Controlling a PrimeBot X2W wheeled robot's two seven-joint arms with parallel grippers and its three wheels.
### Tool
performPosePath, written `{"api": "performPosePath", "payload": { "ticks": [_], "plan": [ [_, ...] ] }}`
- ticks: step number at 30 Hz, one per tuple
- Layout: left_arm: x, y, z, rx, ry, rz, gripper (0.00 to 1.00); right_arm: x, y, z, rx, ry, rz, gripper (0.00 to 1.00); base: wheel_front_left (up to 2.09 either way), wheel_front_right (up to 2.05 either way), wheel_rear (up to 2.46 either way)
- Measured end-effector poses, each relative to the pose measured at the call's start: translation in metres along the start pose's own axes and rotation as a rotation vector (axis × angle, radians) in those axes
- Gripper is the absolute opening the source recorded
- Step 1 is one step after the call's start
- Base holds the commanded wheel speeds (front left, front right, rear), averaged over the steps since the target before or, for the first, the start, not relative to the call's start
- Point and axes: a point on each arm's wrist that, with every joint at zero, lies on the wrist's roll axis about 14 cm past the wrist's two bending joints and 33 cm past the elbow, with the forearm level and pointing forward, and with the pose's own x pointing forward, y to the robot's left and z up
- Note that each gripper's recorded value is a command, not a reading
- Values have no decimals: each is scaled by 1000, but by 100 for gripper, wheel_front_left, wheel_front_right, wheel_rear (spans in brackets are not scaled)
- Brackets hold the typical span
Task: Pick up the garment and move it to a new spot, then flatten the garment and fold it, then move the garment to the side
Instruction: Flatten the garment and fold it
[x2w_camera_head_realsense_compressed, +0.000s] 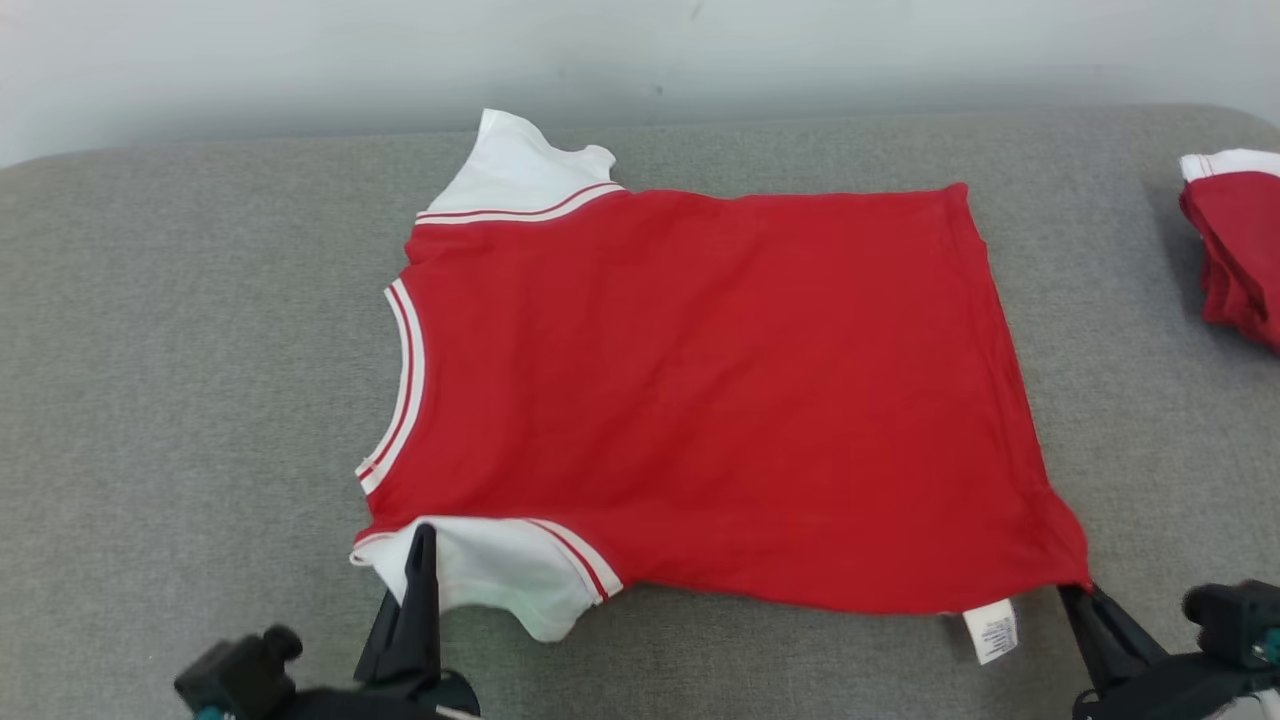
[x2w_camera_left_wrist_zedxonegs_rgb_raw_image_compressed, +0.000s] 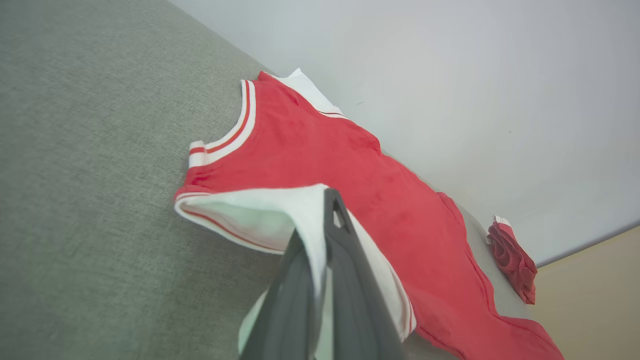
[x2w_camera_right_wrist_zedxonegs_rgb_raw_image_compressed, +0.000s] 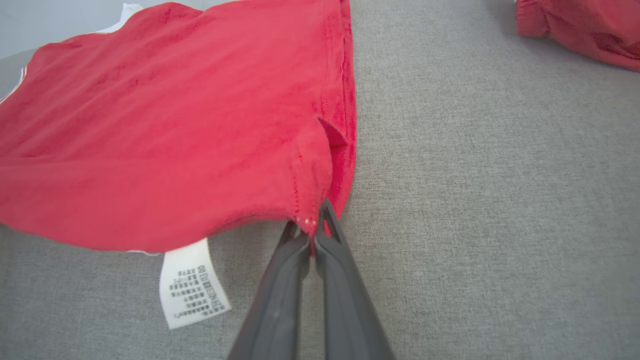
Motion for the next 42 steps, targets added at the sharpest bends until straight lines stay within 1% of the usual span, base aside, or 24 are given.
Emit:
{"api": "performPosePath", "payload": {
  "ticks": [4,11,18,19,24,25,26,27,28,35,42],
  "plan": [
    [20,-9,3,20,18,-47,0,7,3,0,4,35,13,0,0,0,0],
    [58,-20,6,60,62,-108,0,28,-1,16,20,37,24,0,0,0,0],
    [97,-16,3,71,103,-107,0,55,-11,30,12,56,18,0,0,0,0],
    [107,-14,1,75,114,-104,0,63,-12,34,14,59,20,0,0,0,0],
    [125,-3,-3,87,131,-75,0,81,-17,43,-9,58,16,0,0,0,0],
    [128,-1,-2,90,128,-69,0,83,-17,46,-11,50,16,26,0,0,0],
    [130,0,0,90,119,-62,0,86,-16,49,-16,37,19,80,0,0,0],
    [132,0,2,92,110,-61,59,89,-16,52,-20,30,19,100,0,0,0],
    [132,2,2,106,107,-59,100,90,-15,54,-25,22,22,100,0,0,0],
    [123,17,10,144,60,-29,100,86,-22,53,-49,-12,8,100,0,0,0],
    [89,37,1,217,79,7,100,68,-30,33,-19,-7,-18,100,0,0,0]
  ]
}}
